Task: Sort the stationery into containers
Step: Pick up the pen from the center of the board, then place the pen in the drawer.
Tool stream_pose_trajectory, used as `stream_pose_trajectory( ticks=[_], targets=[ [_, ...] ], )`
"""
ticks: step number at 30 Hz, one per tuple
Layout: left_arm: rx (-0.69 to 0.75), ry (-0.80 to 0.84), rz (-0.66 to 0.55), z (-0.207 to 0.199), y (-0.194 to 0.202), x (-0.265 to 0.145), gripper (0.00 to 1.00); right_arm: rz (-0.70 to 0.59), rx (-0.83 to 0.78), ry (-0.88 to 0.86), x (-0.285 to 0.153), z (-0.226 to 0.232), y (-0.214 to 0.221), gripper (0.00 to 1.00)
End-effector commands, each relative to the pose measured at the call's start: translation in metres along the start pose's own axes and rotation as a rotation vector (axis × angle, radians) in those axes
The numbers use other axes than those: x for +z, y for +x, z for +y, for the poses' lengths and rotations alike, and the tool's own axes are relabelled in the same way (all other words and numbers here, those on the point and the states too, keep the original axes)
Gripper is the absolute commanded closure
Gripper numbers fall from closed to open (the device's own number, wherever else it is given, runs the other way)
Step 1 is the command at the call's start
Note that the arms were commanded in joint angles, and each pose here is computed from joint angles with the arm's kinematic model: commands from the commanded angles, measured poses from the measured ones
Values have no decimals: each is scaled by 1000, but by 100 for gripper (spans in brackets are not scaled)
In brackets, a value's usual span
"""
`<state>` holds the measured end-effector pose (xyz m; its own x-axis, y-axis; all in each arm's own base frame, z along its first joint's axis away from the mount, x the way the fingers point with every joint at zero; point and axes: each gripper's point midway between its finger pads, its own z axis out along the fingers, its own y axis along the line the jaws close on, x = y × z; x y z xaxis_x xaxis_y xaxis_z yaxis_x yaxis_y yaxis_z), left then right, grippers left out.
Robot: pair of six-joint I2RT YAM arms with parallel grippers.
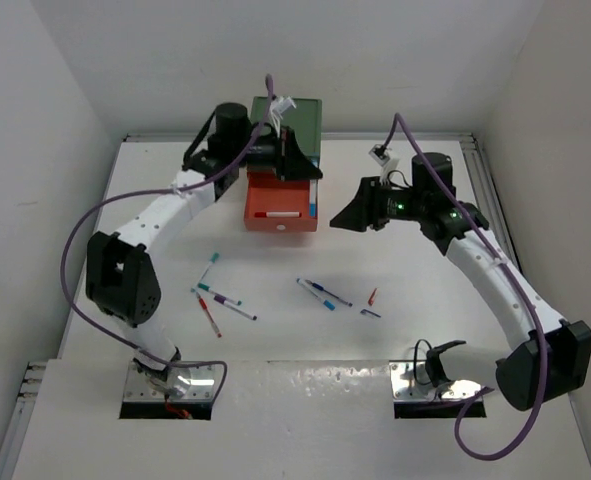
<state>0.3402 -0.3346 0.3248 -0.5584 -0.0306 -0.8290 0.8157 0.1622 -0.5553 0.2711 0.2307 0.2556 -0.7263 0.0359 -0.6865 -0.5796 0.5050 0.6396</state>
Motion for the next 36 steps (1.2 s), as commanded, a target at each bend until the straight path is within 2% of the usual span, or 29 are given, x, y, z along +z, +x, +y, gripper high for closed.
stream_pose_trajectory(
  ticks=[1, 2, 3, 4, 5, 10, 13, 19, 24, 25, 28, 30, 31, 32, 36],
  targets=[
    [129, -245, 171, 53, 0, -36, 100, -30, -43, 44, -21, -6, -11, 52],
    [278, -288, 221, 67, -5, -43, 100, -15, -34, 58, -22, -13, -4, 52],
    [376, -330, 226, 62, -31, -48, 100, -5, -24, 80, -24, -21, 1, 52],
    [406, -416, 291, 88, -26, -52, 100, 1, -33, 99, -27, -29, 4, 52],
    [442, -443, 374, 95, -16, -61, 100, 19, -21, 114, -29, -34, 11, 52],
    [607, -604, 565, 134, -9, -83, 95, 55, 11, 164, -30, -59, 30, 52],
    [685, -643, 677, 152, 3, -85, 93, 72, 33, 170, -26, -64, 35, 52],
    [752, -540, 823, 163, 34, -70, 88, 93, 58, 180, -23, -69, 36, 52],
    [753, -491, 843, 168, 50, -56, 73, 103, 53, 216, -23, -75, 43, 53],
    [751, -484, 840, 169, 51, -54, 73, 105, 46, 214, -23, -75, 43, 54],
    [761, -480, 826, 169, 50, -48, 62, 142, 8, 254, -24, -80, 55, 56],
    [760, -483, 805, 169, 46, -45, 53, 170, -42, 268, -25, -85, 64, 58],
    [755, -487, 795, 168, 45, -44, 42, 199, -46, 280, -27, -88, 73, 60],
    [756, -488, 786, 168, 42, -43, 39, 205, -68, 287, -28, -89, 76, 60],
    [767, -498, 734, 160, 23, -40, 34, 239, -137, 331, -36, -100, 92, 62]
  ],
)
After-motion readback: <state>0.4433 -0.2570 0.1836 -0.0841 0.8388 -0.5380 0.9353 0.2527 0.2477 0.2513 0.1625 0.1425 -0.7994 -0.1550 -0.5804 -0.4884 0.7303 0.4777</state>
